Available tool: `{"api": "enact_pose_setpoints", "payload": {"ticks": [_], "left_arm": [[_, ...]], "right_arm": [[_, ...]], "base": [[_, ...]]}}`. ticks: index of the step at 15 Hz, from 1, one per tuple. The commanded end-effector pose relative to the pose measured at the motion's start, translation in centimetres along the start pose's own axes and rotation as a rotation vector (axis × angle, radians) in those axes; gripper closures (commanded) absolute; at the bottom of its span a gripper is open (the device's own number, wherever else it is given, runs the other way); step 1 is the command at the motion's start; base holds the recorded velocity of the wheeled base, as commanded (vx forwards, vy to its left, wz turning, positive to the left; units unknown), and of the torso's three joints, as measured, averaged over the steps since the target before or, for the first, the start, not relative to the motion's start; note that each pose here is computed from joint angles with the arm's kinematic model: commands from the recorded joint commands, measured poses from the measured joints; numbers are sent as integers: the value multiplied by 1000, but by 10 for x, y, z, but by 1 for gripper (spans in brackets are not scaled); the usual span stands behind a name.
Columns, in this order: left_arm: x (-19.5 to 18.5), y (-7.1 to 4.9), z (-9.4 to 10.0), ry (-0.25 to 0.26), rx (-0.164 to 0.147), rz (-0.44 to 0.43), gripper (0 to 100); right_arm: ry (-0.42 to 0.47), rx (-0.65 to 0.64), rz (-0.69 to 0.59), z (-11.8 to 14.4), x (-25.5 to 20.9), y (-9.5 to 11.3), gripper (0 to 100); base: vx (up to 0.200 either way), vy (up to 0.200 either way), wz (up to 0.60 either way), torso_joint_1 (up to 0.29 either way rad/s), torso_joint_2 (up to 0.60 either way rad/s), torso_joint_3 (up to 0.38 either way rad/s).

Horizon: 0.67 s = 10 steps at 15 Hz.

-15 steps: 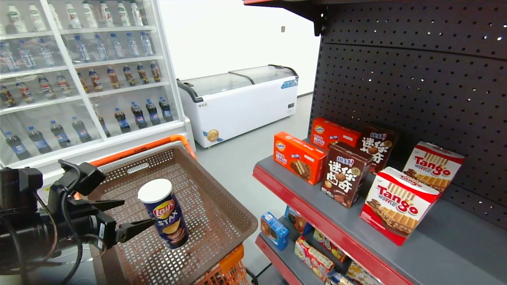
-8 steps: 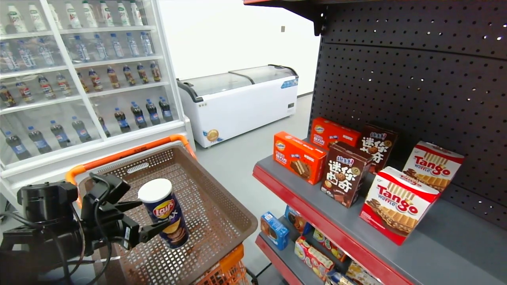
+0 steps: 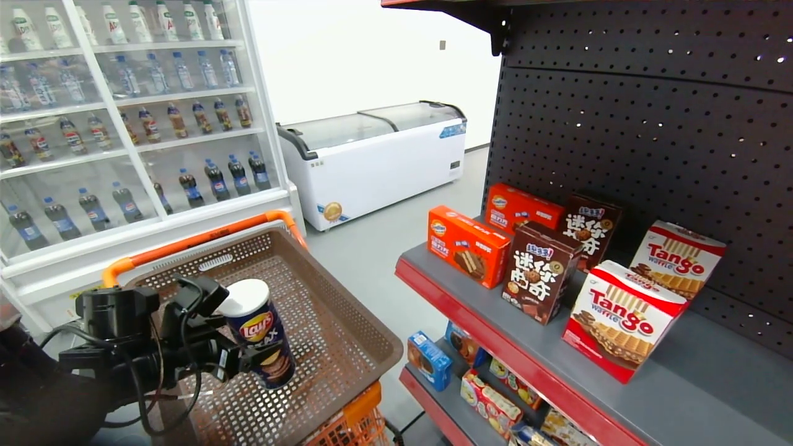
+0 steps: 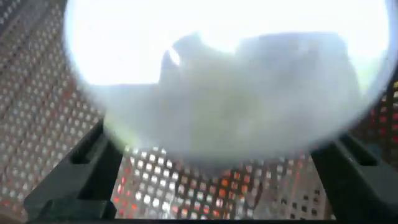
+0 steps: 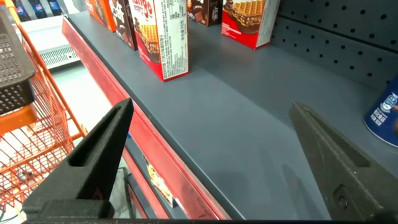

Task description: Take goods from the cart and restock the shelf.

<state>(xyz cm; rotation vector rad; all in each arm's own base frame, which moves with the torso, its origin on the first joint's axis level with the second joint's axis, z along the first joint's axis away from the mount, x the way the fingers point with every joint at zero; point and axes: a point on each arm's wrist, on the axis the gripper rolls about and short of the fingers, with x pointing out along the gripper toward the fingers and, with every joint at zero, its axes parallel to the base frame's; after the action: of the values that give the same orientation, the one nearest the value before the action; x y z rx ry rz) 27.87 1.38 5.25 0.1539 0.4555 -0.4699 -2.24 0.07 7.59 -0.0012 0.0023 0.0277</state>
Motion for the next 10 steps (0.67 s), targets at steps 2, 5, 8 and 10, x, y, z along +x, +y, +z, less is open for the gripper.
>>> {"api": "enact_pose_setpoints", "payload": {"ticks": [2,5,8,10], "left_arm": [[14,-3,0,-5,16,-25,0],[15,-6,0,1,14,-37,0],[15,-6,-1,2,12,-36,0],[16,-5,1,-2,17,-37,100]], "right_arm": [[1,0,0,0,0,0,0],[-1,0,0,0,0,0,0],[1,0,0,0,0,0,0],[1,0,0,0,0,0,0]], "base": [[0,0,0,0,0,0],[0,0,0,0,0,0],[0,0,0,0,0,0],[0,0,0,0,0,0]]}}
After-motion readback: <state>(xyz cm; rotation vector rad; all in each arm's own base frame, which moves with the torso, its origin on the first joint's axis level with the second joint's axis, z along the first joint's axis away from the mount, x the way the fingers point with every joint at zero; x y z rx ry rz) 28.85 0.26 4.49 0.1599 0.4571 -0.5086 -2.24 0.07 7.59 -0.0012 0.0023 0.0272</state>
